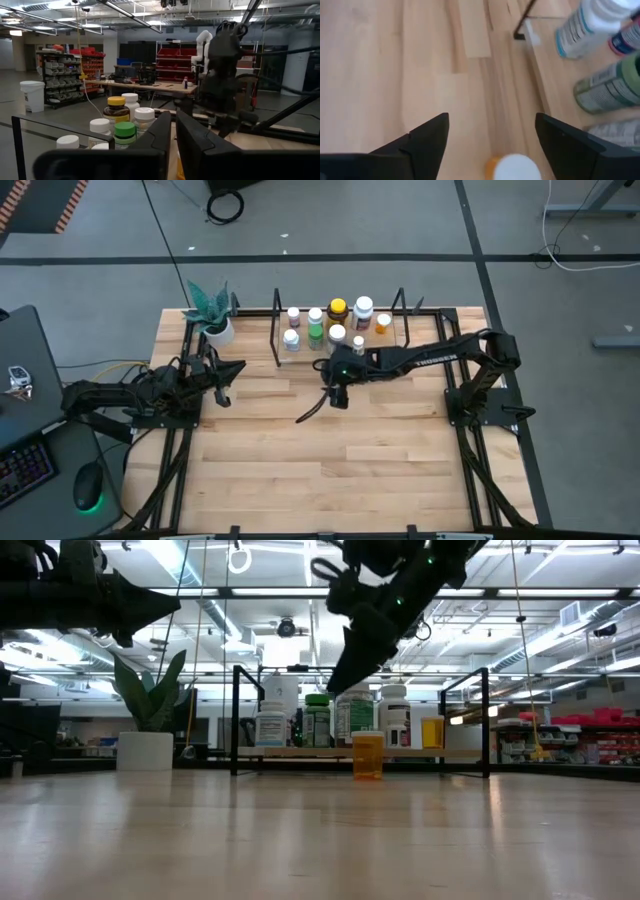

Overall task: Pick and place medicine bottles onto shelf by color
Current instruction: Put the orange pill bottle on the shelf

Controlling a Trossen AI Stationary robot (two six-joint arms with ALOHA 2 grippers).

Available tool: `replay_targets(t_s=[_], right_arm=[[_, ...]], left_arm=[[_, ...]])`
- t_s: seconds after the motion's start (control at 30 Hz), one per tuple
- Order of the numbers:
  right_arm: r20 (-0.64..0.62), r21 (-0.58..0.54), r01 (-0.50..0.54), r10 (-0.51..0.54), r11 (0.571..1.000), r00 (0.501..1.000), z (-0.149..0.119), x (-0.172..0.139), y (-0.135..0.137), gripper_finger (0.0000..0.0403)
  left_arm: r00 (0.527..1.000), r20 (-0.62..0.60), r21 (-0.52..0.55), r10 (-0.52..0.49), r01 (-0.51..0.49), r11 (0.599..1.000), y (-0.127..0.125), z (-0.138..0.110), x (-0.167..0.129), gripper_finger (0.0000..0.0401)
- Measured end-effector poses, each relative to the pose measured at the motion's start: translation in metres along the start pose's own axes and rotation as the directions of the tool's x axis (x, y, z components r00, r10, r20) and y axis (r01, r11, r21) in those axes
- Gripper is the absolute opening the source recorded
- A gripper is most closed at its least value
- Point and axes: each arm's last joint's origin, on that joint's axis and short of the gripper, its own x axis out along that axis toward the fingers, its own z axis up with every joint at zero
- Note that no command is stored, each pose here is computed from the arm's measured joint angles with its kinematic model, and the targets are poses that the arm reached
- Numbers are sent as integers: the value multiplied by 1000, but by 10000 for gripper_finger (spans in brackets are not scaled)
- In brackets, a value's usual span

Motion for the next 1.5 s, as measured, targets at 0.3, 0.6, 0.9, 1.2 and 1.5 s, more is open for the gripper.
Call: replay_targets(t_s=[0.3,0.6,0.9,1.2,1.5], right_arm=[[-65,6,50,-49,999,997,-23,11,-14,355],[-49,21,46,-45,999,998,-40,21,-21,346],[-49,17,108,-107,994,993,-59,28,-20,331],[-47,43,101,-99,994,994,-65,30,-19,317],[-47,86,103,-100,991,994,-65,30,-21,283]], left_arm=[[1000,0,0,0,0,1000,0,0,0,36],[1000,0,0,0,0,1000,0,0,0,29],[1000,0,0,0,0,1000,0,0,0,40],[1000,0,0,0,0,1000,0,0,0,32],[1000,0,0,0,0,1000,0,0,0,37]])
